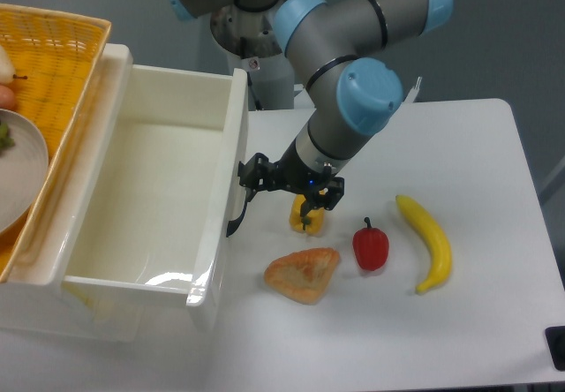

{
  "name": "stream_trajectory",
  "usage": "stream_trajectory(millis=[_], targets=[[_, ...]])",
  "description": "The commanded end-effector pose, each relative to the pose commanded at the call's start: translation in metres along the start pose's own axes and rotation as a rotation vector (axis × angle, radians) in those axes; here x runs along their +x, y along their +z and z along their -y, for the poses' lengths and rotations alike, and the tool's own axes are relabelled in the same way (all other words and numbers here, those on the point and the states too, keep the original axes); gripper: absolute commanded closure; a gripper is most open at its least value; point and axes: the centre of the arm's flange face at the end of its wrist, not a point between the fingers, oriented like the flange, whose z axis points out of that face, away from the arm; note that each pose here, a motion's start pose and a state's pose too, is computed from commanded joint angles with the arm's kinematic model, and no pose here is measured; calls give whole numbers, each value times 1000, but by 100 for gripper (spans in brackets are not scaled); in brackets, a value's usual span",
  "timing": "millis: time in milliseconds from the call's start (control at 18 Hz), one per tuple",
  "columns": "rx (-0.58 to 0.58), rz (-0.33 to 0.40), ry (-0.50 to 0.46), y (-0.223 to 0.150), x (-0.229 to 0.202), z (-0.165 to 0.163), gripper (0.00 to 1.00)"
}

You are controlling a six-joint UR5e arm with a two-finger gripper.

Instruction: Slide the top white drawer open

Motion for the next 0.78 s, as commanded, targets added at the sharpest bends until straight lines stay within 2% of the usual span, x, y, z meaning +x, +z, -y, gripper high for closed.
stream_trajectory(millis=[167,556,778], targets=[[-32,86,89,-8,-6,-3,0],[-56,122,378,-12,-14,-5,0],[-101,178,392,-15,-30,-14,0]])
